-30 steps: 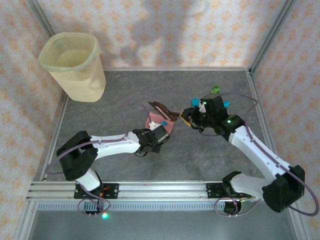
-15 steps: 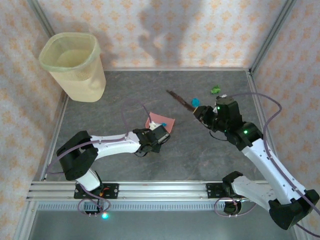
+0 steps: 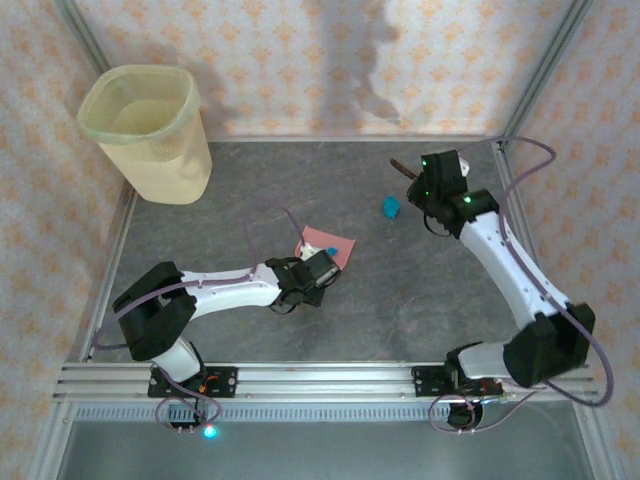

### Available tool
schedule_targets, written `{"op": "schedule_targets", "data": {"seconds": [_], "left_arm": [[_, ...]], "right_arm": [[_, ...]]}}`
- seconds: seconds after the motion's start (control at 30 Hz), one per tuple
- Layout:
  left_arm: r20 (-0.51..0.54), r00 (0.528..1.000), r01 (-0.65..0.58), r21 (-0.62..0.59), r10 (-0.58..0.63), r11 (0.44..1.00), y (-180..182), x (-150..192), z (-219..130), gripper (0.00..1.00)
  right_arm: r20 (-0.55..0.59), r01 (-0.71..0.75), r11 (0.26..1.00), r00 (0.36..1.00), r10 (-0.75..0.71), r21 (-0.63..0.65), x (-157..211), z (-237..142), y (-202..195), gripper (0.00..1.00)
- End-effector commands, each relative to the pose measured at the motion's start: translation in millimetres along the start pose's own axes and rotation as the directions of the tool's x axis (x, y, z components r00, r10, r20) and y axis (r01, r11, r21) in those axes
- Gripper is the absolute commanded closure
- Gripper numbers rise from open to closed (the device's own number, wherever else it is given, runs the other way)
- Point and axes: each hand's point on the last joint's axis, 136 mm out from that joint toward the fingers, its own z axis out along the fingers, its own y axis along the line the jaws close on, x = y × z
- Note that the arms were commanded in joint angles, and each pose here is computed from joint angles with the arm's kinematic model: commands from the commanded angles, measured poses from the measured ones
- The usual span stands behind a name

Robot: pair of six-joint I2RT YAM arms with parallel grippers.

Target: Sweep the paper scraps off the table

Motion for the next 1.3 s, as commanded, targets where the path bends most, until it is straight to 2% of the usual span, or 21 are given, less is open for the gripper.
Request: {"op": "schedule_targets", "data": {"seconds": [0.0, 0.3, 0.5, 0.7, 0.87, 0.97, 1.07, 1.27], "left_arm": [[0.003, 0.999, -0.051, 0.045, 0.051, 0.998, -7, 3, -3, 1.00], [-0.023, 0.993, -0.113, 0.057, 0.115, 0.992, -21, 6, -1, 1.00], [-0.026, 0.993, -0.112, 0.050, 0.114, 0.992, -20, 6, 0, 1.00], [-0.019, 0.994, -0.107, 0.043, 0.108, 0.993, -18, 5, -1, 1.00], [-0.015, 0.995, -0.102, 0.037, 0.103, 0.994, -17, 5, -1, 1.00], [-0.015, 0.994, -0.103, 0.037, 0.104, 0.994, -17, 5, -2, 1.00], [-0.011, 0.995, -0.101, 0.038, 0.101, 0.994, -17, 5, -2, 1.00], [-0.009, 0.995, -0.098, 0.040, 0.098, 0.994, -16, 5, -3, 1.00]], "right_arm": [[-0.030, 0.034, 0.999, 0.999, -0.036, -0.039, -7, 2, 17, 1.00], [-0.195, 0.040, 0.999, 0.980, -0.044, -0.022, 24, 31, 21, 1.00], [-0.286, 0.030, 0.997, 0.957, -0.048, -0.067, 56, 26, 22, 1.00], [-0.363, -0.007, 0.980, 0.929, -0.068, -0.200, 89, -17, 36, 1.00], [-0.434, -0.137, 0.924, 0.900, -0.035, -0.358, 105, -65, 54, 1.00], [-0.398, -0.180, 0.891, 0.917, 0.000, -0.416, 95, -89, 57, 1.00], [-0.325, -0.171, 0.892, 0.945, 0.029, -0.418, 80, -96, 50, 1.00], [-0.253, -0.131, 0.944, 0.966, 0.053, -0.303, 64, -65, 29, 1.00]]}}
